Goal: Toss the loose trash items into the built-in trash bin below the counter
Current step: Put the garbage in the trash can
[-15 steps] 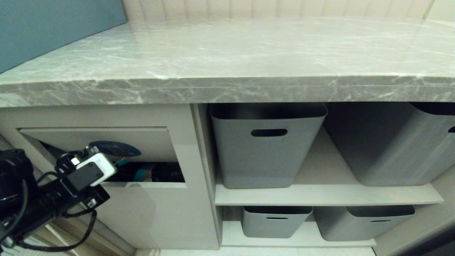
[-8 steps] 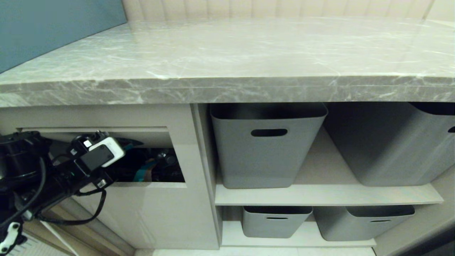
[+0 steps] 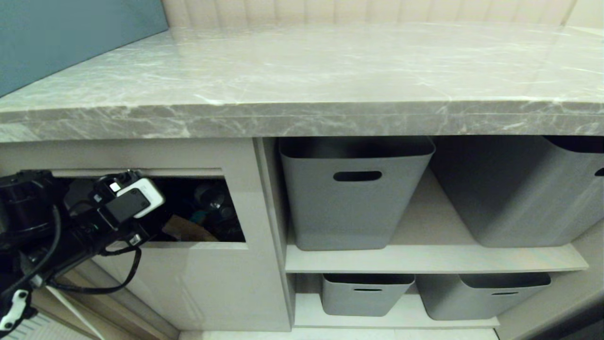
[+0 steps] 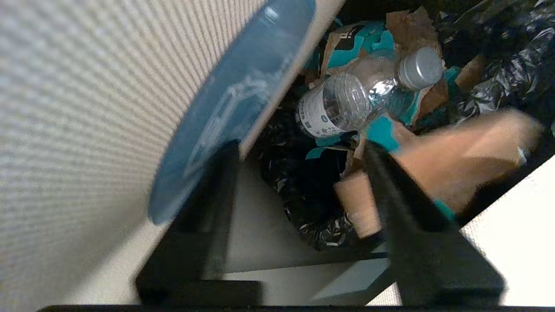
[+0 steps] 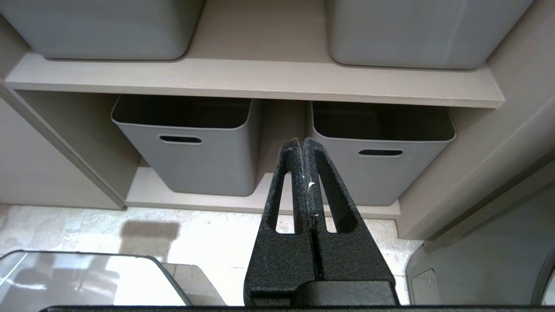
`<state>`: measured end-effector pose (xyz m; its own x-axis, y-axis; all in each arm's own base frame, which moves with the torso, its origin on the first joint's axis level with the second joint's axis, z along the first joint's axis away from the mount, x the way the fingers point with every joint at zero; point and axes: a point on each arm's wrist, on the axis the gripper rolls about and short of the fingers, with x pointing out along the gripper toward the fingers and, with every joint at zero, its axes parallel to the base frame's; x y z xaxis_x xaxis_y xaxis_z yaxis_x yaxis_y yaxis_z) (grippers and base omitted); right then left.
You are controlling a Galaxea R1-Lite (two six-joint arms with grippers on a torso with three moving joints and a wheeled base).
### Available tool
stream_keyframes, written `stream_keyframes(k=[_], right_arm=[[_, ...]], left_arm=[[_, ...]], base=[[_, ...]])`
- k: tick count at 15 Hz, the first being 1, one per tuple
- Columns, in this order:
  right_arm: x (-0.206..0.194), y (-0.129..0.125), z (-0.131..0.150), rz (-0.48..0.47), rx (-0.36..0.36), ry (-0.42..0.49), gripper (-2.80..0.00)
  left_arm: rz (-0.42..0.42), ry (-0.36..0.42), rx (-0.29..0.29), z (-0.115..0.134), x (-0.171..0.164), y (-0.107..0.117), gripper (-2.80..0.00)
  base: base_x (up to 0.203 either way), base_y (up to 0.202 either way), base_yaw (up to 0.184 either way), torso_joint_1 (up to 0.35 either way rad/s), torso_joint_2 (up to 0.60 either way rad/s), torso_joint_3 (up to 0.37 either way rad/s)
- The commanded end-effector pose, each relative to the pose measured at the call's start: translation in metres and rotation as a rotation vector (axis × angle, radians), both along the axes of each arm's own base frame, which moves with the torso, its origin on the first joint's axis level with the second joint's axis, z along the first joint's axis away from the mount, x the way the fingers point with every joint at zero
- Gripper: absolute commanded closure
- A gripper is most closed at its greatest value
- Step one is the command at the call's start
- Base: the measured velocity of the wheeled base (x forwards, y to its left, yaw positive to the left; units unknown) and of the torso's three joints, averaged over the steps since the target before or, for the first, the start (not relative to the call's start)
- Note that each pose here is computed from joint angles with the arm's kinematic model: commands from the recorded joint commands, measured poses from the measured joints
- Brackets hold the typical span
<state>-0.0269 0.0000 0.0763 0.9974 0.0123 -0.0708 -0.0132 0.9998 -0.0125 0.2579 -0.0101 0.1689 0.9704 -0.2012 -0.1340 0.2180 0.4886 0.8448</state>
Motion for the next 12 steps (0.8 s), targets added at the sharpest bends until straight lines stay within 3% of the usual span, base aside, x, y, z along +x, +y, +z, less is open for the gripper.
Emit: stream_keyframes(k=[1, 4, 7, 9, 11, 12], right_arm=[[0.0, 0.0, 0.0, 0.001, -0.001, 0.0, 0.0], [0.0, 0.0, 0.0, 0.001, -0.001, 0.0, 0.0], [0.0, 0.0, 0.0, 0.001, -0.001, 0.0, 0.0], [0.0, 0.0, 0.0, 0.0, -0.001, 0.0, 0.0], [0.0, 0.0, 0.0, 0.001, -0.001, 0.0, 0.0], [0.0, 0.0, 0.0, 0.002, -0.001, 0.0, 0.0]], left_arm=[[-0.001, -0.007, 0.005, 0.001, 0.0, 0.0, -2.8], [-0.003, 0.012, 0.002, -0.004, -0.009, 0.0, -2.8], [-0.002, 0.028, -0.014, -0.008, -0.038, 0.0, -2.8], [-0.003, 0.019, -0.071, -0.008, -0.07, 0.0, -2.8], [-0.02, 0.0, -0.178, -0.005, -0.095, -0.004, -2.8], [-0.034, -0.009, -0.233, -0.003, -0.106, -0.006, 0.0]], base=[[0.0, 0.0, 0.0, 0.0, 0.0, 0.0], [0.0, 0.0, 0.0, 0.0, 0.0, 0.0], [0.0, 0.0, 0.0, 0.0, 0.0, 0.0], [0.0, 0.0, 0.0, 0.0, 0.0, 0.0], [0.0, 0.0, 0.0, 0.0, 0.0, 0.0], [0.0, 0.0, 0.0, 0.0, 0.0, 0.0]])
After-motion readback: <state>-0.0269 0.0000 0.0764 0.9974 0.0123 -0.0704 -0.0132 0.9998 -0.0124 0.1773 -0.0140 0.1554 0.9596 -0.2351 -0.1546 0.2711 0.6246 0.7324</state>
